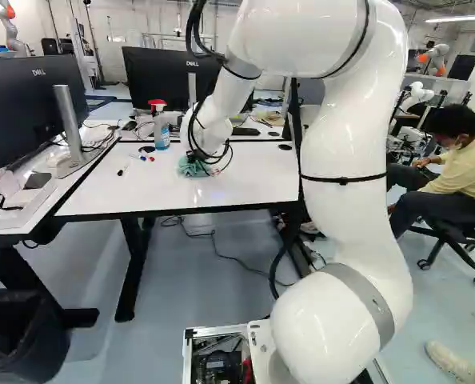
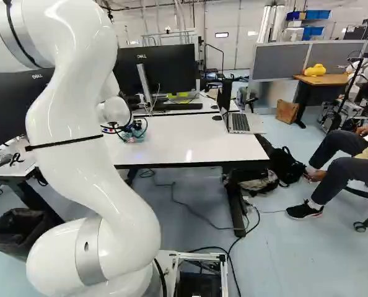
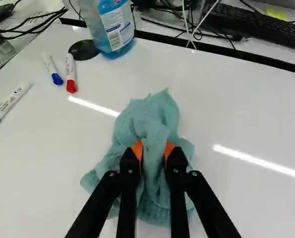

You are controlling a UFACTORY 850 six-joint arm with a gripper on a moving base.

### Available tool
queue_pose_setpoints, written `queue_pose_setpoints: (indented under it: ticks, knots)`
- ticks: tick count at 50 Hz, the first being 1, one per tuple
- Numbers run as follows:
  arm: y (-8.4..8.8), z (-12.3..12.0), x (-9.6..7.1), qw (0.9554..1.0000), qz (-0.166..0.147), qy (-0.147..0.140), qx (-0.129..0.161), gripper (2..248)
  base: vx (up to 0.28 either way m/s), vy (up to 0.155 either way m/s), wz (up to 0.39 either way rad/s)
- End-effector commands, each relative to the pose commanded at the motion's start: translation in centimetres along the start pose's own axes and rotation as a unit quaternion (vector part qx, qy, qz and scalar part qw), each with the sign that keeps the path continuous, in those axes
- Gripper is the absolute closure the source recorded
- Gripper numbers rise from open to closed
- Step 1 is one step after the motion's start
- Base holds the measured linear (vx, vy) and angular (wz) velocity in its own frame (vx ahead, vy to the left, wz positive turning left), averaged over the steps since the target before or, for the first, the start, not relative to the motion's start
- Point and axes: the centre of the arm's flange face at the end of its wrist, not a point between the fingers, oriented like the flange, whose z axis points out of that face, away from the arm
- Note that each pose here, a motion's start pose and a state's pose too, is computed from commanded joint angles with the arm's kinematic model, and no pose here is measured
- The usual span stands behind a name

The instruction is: Clean the table with the green towel

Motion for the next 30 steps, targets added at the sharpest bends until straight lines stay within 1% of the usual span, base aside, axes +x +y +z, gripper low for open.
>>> queue_pose_setpoints:
  ticks: [13, 30]
  knots:
    - [-2.0, -0.8, -0.7, 0.9998, -0.012, -0.003, 0.013, 185, 0.000, 0.000, 0.000]
    - [-4.0, -2.7, -2.2, 0.9993, -0.026, -0.010, 0.026, 185, 0.000, 0.000, 0.000]
